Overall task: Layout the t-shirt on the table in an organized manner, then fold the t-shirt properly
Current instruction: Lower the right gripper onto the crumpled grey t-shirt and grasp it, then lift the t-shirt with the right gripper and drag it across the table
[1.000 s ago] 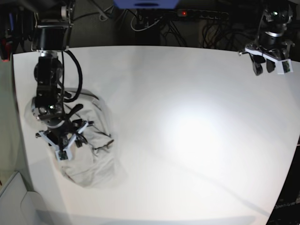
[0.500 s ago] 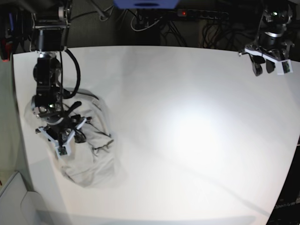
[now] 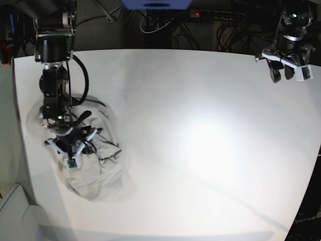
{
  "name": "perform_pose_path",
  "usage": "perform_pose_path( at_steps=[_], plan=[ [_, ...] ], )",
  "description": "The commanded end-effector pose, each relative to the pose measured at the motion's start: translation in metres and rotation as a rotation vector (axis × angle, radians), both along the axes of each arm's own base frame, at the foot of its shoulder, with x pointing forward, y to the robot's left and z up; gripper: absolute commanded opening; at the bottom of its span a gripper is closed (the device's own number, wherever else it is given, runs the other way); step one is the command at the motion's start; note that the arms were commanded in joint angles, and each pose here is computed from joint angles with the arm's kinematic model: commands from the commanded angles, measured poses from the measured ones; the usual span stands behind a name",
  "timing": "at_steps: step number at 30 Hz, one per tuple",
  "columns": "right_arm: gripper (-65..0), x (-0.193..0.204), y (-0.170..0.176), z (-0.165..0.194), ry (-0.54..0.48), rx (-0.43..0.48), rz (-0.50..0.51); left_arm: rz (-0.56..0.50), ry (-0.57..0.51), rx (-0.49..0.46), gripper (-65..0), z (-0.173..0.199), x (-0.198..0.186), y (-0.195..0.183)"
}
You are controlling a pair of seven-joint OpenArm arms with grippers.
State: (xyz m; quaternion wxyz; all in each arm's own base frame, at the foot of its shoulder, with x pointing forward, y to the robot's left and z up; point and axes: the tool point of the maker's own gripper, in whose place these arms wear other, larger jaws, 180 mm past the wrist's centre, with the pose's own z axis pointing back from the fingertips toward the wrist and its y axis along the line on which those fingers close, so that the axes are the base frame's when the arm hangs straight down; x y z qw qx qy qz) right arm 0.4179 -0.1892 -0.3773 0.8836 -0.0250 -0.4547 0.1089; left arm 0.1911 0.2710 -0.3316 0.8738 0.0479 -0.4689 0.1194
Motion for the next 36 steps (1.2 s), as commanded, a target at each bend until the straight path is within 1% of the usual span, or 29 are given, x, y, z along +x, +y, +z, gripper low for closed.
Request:
perform_pose_path(
  at_steps=[1,2,4,6,7,8,11,12,15,20,22,24,26,28,31,33,36],
  plan=[
    [-39.0,0.018,-0.004,0.022,-0.072,0.001,-0.004,-0.004,-0.036,0.016,-39.7,0.010,0.004,0.002],
    [-40.4,0.019,-0.005,0.019,-0.066,0.005,-0.006,-0.004,-0.036,0.016,-39.7,0.010,0.004,0.002],
    [-46.1,0.023,-0.008,0.018,-0.070,0.011,-0.017,-0.004,-0.037,0.016,-39.7,0.010,0.004,0.002],
    [-56.0,0.024,-0.011,0.016,-0.073,0.012,-0.023,-0.004,-0.037,0.016,-39.7,0.010,0.004,0.002],
    [-62.3,0.025,-0.012,0.016,-0.080,0.013,-0.024,-0.004,-0.037,0.016,-39.7,0.010,0.004,0.002],
    [-65.0,0.026,-0.012,0.017,-0.087,0.013,-0.023,-0.004,-0.037,0.016,-39.7,0.010,0.004,0.002],
    [-64.8,0.027,-0.008,0.027,-0.117,0.014,-0.015,-0.004,-0.037,0.016,-39.7,0.010,0.004,0.002],
    [-65.0,0.028,-0.005,0.037,-0.145,0.012,-0.009,-0.003,-0.036,0.015,-39.7,0.010,0.004,0.002],
    [-65.0,0.023,0.013,0.056,-0.208,0.026,0.021,-0.003,-0.036,0.015,-39.7,0.010,0.004,0.002],
    [-65.0,0.026,0.044,0.126,-0.392,0.060,0.056,-0.004,-0.038,0.016,-39.7,0.011,0.005,0.002],
    [-65.0,0.027,0.051,0.149,-0.440,0.068,0.060,-0.004,-0.038,0.016,-39.7,0.011,0.005,0.002],
    [-65.0,0.030,0.056,0.189,-0.513,0.063,0.063,-0.005,-0.032,0.019,-39.7,0.010,0.003,0.002],
    [-65.0,0.030,0.063,0.223,-0.557,0.065,0.064,-0.005,-0.028,0.019,-39.7,0.009,0.002,0.002],
    [-65.0,0.029,0.070,0.266,-0.627,0.074,0.064,-0.005,-0.028,0.022,-39.7,0.009,0.001,0.002],
    [-65.0,0.030,0.086,0.306,-0.668,0.108,0.071,-0.006,-0.026,0.023,-39.7,0.009,0.001,0.002],
    [-65.0,0.029,0.104,0.327,-0.687,0.119,0.109,-0.009,-0.026,0.027,-39.7,0.010,0.001,0.003],
    [-65.0,0.024,0.128,0.351,-0.711,0.108,0.179,-0.011,-0.027,0.029,-39.7,0.010,0.002,0.003]
  ],
)
